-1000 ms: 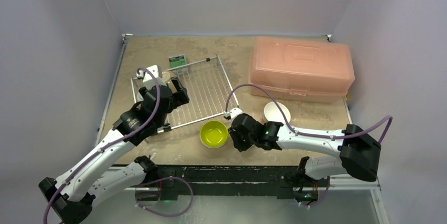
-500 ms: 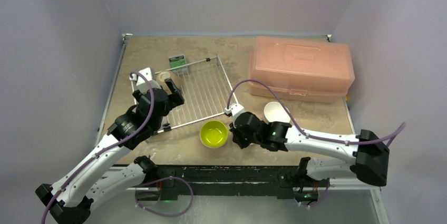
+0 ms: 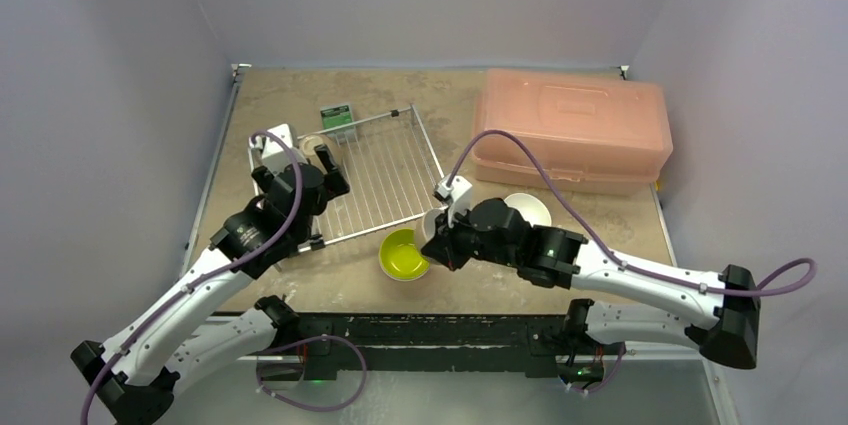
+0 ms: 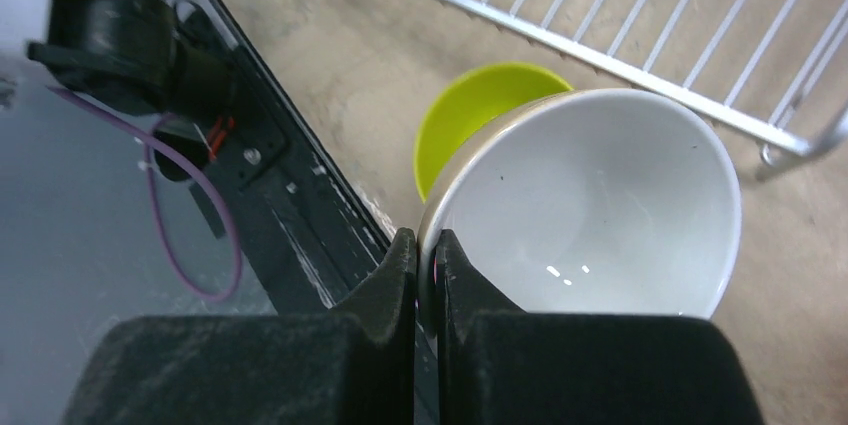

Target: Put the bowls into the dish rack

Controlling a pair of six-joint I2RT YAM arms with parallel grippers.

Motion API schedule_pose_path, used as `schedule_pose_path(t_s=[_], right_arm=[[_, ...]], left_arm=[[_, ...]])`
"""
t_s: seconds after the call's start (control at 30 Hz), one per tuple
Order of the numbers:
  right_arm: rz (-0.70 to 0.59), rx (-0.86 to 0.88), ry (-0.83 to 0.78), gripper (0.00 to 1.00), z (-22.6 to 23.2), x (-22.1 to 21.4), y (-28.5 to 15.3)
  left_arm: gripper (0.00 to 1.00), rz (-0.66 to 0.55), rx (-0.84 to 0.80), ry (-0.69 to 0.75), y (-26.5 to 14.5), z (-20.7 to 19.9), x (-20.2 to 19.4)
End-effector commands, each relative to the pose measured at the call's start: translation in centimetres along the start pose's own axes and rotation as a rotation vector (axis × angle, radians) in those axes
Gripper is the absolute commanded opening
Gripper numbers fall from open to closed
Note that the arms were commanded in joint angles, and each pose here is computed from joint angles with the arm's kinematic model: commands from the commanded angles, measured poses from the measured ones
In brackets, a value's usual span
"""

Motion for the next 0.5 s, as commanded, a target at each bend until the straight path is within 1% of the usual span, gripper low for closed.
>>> schedule_pose_path(t_s=[0.0,0.1,0.17,0.23,0.27,0.37,0.47], right_arm=[[-0.241,0.181,0.003,0.0,4.9,8.5,0.2],[-0.281,0.242,0.019,0.0,5.6,11.3,1.9],[-0.302,0.228,0.03,0.0,4.8,13.2,3.6],[-0.287,0.198,0.068,0.0,3.1,15.0,6.6],[-0.281,0.211,0.089,0.0,2.7,16.1,7.6],[-0.274,0.298,0.095,0.0,3.4,17.9,10.1],[-0.277,0.406,0.097,0.0,4.9,18.7,11.6]], left_arm=[[0.88,-0.117,-0.003,-0.048,-1.2,-0.1,4.2],[0.88,-0.18,0.033,-0.076,-2.0,1.1,5.7],[0.88,-0.226,0.07,-0.098,-2.5,2.1,6.6],[0.88,-0.268,0.096,-0.107,-3.0,2.9,7.3],[0.88,-0.284,0.102,-0.108,-3.2,3.1,7.8],[0.88,-0.296,0.088,-0.111,-4.0,3.3,8.7],[0.88,-0.293,0.052,-0.096,-4.3,2.9,9.0]])
Point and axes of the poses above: each gripper's point midway between its finger pads, its own y axis out along the fingers, its own z axis along the line the jaws close on, x = y × z, the point moved 3 cm from there along -y, back along the fingers, and after that the axes turned 6 degrees about y, right-handed, at the moved point
